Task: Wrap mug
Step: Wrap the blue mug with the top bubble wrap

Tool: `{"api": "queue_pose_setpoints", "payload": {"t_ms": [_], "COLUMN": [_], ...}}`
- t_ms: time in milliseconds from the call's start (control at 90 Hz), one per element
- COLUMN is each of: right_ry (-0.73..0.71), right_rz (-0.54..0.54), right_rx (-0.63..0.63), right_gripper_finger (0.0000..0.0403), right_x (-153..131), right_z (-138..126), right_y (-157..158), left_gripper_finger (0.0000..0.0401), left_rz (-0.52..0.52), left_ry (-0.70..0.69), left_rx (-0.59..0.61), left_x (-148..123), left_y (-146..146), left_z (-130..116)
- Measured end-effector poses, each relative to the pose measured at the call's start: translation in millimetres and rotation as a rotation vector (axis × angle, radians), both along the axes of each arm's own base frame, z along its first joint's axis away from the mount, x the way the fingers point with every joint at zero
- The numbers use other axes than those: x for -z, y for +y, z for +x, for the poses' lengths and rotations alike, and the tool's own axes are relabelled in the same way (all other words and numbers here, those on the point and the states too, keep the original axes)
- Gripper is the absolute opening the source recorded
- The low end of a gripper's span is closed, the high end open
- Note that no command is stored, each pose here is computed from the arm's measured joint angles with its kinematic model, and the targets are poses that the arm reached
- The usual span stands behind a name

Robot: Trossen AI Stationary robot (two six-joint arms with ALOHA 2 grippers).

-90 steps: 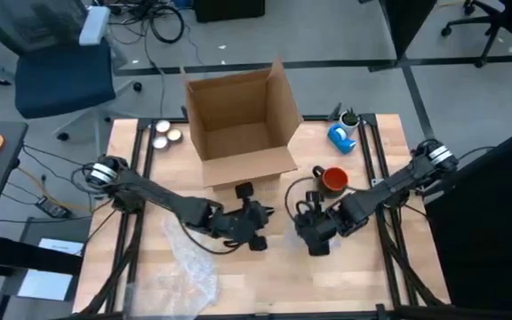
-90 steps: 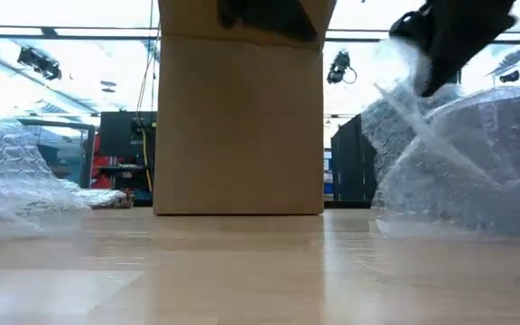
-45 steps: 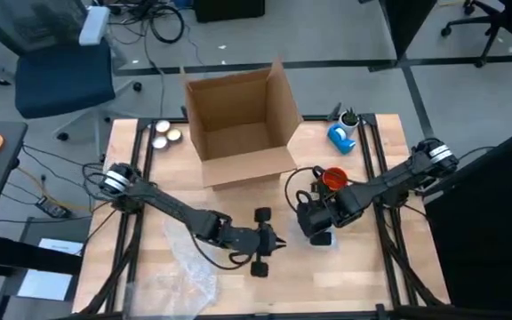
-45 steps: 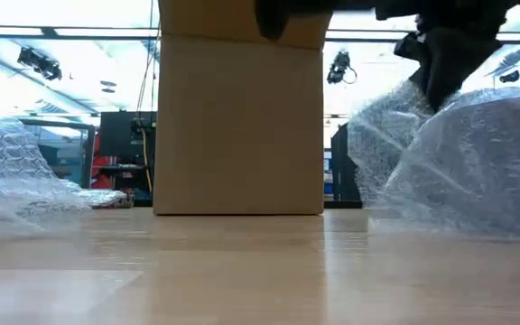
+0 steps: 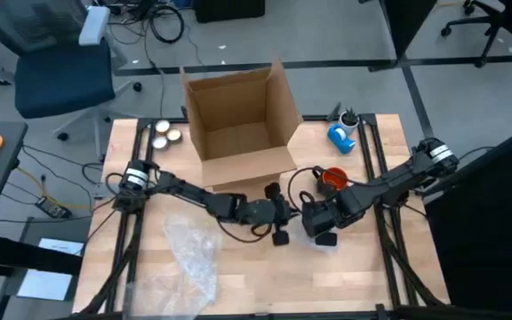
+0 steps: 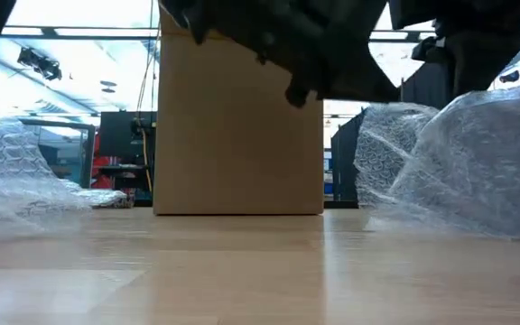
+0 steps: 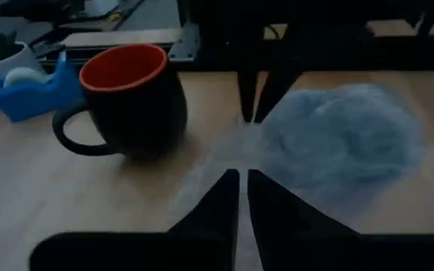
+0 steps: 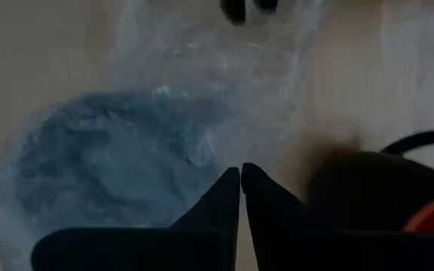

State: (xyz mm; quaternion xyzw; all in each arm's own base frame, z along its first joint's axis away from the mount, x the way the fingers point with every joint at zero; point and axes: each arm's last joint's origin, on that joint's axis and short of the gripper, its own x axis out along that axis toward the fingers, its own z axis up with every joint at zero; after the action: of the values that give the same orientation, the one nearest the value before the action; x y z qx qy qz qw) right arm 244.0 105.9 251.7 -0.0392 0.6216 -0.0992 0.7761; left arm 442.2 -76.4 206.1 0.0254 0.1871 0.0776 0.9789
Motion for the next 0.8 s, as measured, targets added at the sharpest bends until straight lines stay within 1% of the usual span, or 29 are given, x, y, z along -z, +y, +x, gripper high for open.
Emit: {"api": "queue_pose_setpoints", "payload": {"t_ms": [178,244,344,478,567,667,800], "right_ry": [0.004,0.005,-0.014,-0.121,-0.217,-0.281,-0.228], "right_rz": [0.020,0.026,0.015,-0.040,-0.045,-0.034,-0.013], "right_rx": [-0.016,-0.032,-0.060,-0.139,-0.220,-0.280,-0.270], "right_gripper_finger": [0.0000,0.0000,0.0000,0.0000,0.0000,0.0000,0.0000], "right_x": [-2.1,-3.0,-8.4,-20.9,-24.4,-18.8,-0.9], "right_z": [-4.6,-6.4,-7.1,0.1,11.0,21.9,22.7], "right_y": [5.4,7.7,8.2,10.1,12.8,11.1,-1.6], "left_gripper_finger": [0.0015,0.0015,0.0015,0.0015,0.0015,0.0015,0.0015], "left_rz": [0.025,0.017,0.007,0.004,-0.008,-0.022,-0.036], "left_ry": [-0.037,-0.053,-0.043,-0.032,-0.037,-0.038,-0.041], "left_rx": [-0.006,0.001,0.015,0.000,-0.014,-0.026,-0.030], "left_x": [-2.6,-0.5,7.4,13.5,13.5,14.1,14.1], "left_y": [21.6,26.9,34.4,42.4,46.6,49.3,48.6], "left_z": [5.8,8.8,11.9,14.1,14.6,14.8,14.7]}}
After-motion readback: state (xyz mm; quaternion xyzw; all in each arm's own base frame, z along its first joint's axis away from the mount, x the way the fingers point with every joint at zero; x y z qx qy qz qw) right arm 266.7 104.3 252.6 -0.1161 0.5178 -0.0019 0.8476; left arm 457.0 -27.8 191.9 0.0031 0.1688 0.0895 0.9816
